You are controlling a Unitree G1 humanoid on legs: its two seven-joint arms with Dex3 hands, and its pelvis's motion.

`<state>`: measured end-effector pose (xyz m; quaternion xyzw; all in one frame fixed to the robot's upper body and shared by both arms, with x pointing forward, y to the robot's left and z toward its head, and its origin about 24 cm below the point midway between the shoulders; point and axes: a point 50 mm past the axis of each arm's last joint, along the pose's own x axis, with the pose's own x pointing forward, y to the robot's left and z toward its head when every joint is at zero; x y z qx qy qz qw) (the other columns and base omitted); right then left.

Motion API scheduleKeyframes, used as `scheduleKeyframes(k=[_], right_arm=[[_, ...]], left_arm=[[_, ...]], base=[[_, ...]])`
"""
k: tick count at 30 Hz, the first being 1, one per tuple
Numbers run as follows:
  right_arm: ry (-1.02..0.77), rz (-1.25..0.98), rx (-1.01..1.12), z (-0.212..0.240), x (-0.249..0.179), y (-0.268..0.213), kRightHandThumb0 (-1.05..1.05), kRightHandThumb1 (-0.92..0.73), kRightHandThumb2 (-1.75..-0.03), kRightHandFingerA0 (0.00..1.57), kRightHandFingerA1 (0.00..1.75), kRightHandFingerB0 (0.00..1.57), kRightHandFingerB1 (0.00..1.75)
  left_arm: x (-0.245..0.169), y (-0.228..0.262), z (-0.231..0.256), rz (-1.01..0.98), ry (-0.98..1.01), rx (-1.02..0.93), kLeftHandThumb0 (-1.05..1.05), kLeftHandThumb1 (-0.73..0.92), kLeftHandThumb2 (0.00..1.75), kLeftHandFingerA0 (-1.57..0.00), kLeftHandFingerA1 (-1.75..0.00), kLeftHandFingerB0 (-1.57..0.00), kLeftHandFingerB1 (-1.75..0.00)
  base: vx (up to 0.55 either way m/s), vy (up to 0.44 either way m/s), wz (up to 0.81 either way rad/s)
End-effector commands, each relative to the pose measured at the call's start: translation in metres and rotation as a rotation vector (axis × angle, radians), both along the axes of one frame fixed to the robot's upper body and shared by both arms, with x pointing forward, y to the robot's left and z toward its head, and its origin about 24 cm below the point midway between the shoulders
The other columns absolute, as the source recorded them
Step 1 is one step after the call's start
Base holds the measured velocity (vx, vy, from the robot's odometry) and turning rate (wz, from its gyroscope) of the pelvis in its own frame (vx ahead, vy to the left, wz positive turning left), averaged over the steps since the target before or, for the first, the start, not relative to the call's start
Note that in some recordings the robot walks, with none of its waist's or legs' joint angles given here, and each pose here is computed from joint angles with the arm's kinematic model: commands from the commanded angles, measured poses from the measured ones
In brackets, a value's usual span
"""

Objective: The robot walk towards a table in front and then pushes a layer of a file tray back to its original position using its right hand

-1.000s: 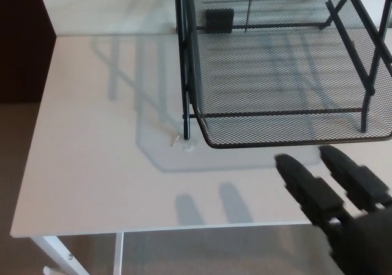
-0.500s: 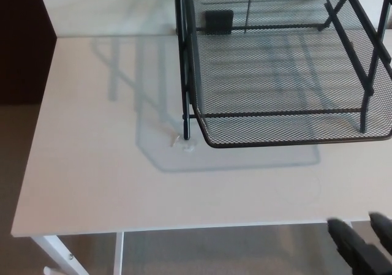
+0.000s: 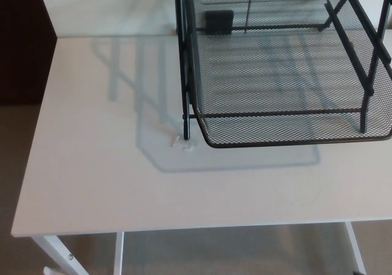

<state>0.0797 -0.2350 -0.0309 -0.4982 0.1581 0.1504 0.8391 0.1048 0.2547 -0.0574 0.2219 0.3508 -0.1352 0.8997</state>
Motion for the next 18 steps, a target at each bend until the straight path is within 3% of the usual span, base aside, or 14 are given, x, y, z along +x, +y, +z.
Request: scheduleKeyframes(k=[1,6,18], right_arm=[[0.067,-0.266,0.309,-0.025,0.006,-0.022,-0.74,-0.55,-0.89,0.05,0.29,0.00,0.11],[0.102,-0.348,0.391,-0.030,0.007,-0.033,-0.80,-0.58,-0.90,0.00,0.13,0.00,0.06],[0.098,-0.322,0.409,-0.028,0.007,-0.033,-0.75,-0.56,-0.91,0.02,0.19,0.00,0.12]], left_arm=[[0.001,0.005,0.001,0.019,-0.012,0.012,-0.35,0.45,0.64,-0.44,-0.46,-0.40,-0.42],[0.003,0.005,0.001,0.030,-0.017,-0.005,-0.34,0.46,0.64,-0.44,-0.46,-0.40,-0.42],[0.007,0.013,0.001,0.077,-0.032,0.002,-0.34,0.46,0.64,-0.43,-0.46,-0.40,-0.42]], base=[[0.00,0.000,0.00],[0.00,0.000,0.00],[0.00,0.000,0.00]])
